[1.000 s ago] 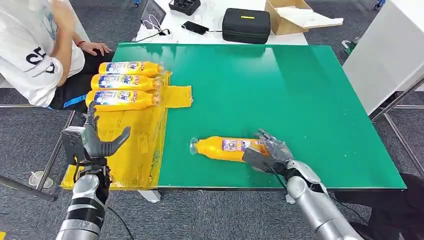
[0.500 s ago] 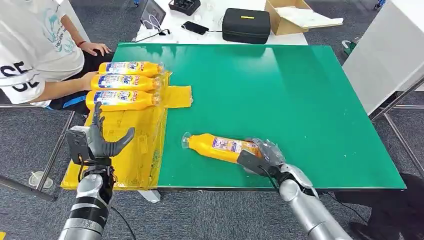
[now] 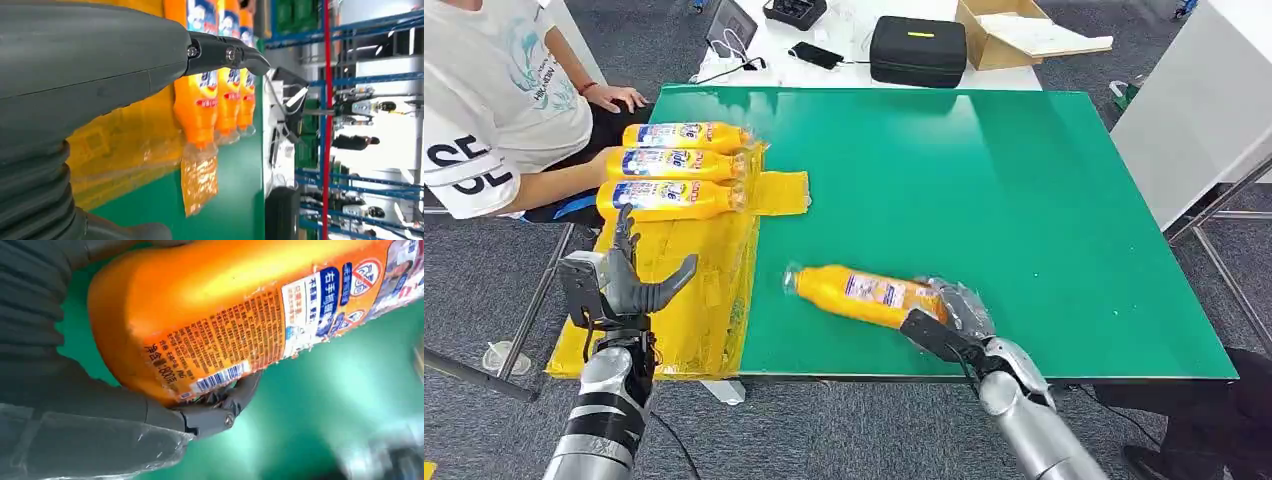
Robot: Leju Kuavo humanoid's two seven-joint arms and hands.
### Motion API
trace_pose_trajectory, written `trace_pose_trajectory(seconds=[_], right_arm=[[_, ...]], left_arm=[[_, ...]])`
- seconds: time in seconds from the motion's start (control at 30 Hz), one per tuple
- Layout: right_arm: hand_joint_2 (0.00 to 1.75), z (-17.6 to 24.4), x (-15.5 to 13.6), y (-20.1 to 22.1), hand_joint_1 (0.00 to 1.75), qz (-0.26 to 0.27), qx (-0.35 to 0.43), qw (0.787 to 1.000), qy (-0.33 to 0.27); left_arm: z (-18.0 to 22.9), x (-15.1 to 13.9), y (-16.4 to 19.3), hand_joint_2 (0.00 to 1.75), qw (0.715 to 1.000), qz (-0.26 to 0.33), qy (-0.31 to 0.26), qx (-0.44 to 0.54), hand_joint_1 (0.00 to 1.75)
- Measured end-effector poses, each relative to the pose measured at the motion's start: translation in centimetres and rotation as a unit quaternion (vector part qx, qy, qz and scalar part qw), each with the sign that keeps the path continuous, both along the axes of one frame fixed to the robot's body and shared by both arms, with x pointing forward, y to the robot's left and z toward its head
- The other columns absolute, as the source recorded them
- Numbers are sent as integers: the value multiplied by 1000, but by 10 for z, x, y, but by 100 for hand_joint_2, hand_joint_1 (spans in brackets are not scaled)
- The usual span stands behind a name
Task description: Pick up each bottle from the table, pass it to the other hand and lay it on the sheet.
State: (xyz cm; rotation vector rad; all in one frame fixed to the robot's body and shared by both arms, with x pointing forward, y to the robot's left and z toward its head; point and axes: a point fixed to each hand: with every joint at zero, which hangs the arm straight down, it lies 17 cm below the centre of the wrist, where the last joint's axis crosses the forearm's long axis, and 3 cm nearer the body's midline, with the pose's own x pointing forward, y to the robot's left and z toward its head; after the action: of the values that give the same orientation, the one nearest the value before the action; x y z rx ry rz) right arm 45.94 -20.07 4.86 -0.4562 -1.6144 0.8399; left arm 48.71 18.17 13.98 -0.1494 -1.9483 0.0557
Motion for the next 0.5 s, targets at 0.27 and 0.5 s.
trace_pose_trajectory(seconds=[0.27, 0.5], right_arm=[[175, 145, -35, -53, 175, -186, 152, 926, -290], [175, 157, -62, -68, 175, -220, 195, 896, -332]], left_arm=[[-14, -12, -27, 175, 983, -89, 64, -145, 0], [-2, -22, -54, 175, 968, -152, 65, -188, 0]])
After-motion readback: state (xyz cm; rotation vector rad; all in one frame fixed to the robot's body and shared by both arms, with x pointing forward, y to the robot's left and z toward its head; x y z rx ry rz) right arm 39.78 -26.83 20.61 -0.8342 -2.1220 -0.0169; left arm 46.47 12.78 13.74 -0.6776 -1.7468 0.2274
